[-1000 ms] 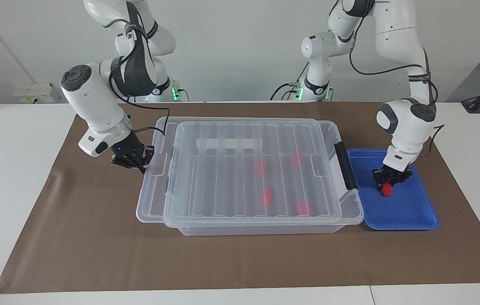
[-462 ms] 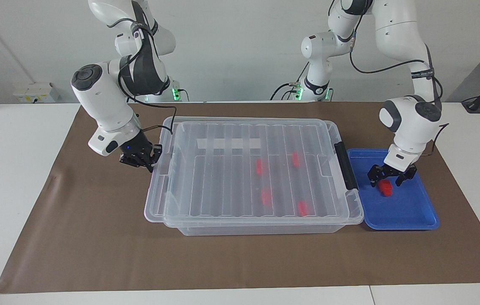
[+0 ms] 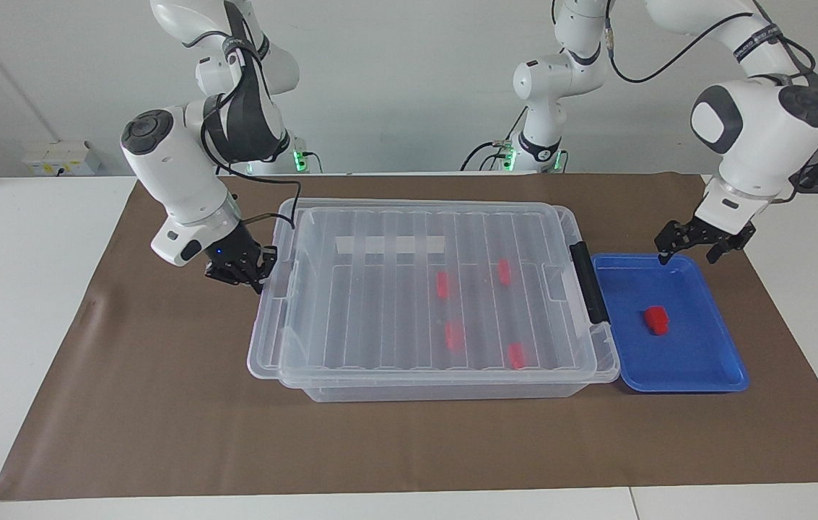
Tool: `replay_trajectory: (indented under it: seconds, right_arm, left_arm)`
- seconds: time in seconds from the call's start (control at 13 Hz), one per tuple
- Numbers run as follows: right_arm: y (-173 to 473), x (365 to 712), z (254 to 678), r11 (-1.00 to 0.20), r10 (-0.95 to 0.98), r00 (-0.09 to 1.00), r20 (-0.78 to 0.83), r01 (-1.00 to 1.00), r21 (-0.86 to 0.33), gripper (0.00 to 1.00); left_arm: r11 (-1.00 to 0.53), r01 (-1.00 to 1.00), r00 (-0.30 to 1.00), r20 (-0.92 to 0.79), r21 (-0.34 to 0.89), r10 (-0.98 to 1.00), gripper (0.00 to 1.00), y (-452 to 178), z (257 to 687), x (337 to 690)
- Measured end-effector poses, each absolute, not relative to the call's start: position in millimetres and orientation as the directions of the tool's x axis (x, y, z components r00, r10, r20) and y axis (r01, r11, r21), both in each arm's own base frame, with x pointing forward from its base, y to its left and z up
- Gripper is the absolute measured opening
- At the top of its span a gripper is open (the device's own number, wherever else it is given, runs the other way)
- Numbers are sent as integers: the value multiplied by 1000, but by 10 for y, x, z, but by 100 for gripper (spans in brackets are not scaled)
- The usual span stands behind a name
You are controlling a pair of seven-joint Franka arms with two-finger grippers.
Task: Place red block in blue tray from box
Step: 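Slide the clear lid closed with the right gripper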
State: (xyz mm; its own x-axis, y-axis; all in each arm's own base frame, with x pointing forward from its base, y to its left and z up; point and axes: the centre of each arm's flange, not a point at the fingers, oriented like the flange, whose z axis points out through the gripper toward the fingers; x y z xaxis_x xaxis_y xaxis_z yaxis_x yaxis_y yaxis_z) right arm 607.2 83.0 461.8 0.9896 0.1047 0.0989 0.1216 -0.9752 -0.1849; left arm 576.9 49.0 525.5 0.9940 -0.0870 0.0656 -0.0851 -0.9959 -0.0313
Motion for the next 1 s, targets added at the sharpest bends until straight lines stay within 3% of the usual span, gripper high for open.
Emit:
replay_trajectory:
  seconds: [0.46,1.0]
  right_arm:
    - [985,6053,4608,-971,122,987,104,141,-192,1]
    - [968,6058,4616,-973,130,986,107,147,-175,1]
  left_arm:
    - [-999,-52,996,68,9,-51,100,31,6302,5312]
    - [-998,-55,996,64,10,-54,100,-70,6317,5292]
